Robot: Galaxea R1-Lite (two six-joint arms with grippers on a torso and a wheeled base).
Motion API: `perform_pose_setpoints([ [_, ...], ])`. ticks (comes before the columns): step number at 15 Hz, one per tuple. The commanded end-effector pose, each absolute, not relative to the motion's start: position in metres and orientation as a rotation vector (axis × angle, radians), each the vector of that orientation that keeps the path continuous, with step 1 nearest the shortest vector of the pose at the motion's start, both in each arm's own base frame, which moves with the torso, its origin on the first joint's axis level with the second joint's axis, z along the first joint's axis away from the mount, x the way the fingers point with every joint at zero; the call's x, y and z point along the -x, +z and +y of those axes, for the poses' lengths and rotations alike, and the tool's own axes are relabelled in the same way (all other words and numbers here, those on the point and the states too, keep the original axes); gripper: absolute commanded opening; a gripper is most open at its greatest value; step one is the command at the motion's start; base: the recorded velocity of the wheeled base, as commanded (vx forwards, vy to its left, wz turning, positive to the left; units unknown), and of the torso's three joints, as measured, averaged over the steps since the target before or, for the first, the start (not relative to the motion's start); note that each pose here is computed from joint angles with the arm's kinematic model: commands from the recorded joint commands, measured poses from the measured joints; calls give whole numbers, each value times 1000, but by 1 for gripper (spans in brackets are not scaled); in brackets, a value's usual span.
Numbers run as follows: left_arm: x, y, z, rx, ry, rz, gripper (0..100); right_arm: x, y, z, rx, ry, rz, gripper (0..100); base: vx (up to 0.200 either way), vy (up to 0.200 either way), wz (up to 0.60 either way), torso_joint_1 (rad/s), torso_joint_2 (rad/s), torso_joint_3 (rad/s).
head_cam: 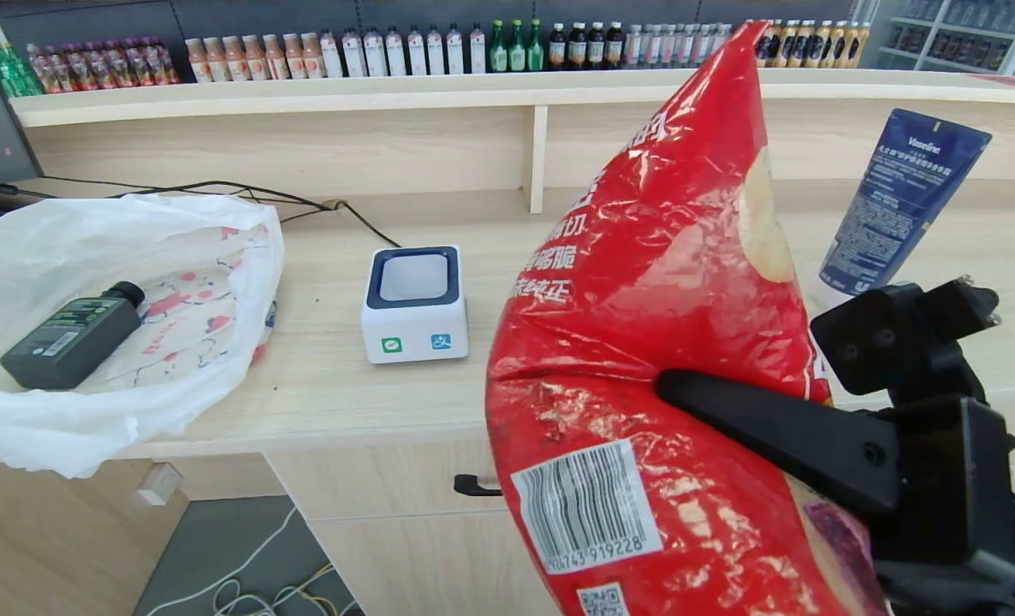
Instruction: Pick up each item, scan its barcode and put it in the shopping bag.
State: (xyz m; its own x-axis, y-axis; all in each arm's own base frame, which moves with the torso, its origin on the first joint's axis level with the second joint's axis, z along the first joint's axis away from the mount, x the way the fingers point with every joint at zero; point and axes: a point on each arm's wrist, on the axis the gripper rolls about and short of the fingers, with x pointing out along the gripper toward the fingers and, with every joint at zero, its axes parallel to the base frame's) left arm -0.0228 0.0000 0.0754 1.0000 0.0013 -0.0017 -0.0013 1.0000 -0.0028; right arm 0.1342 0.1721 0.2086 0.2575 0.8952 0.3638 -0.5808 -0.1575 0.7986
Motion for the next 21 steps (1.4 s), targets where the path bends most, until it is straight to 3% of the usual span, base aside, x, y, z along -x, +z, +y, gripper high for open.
perform_pose_setpoints([
  [1,23,75,0,3,2,0,100,-134,210,171,-1144,1328,372,0,0,0,0,0,0,0],
  [4,23,75,0,3,2,0,100,-135,206,170,-1229,1253,402,0,0,0,0,0,0,0],
  [11,23,75,0,3,2,2,100,-121,215,154,-1343,1275,441,0,0,0,0,0,0,0],
  [21,23,75,0,3,2,2,100,-121,209,153,-1342,1248,455,0,0,0,0,0,0,0],
])
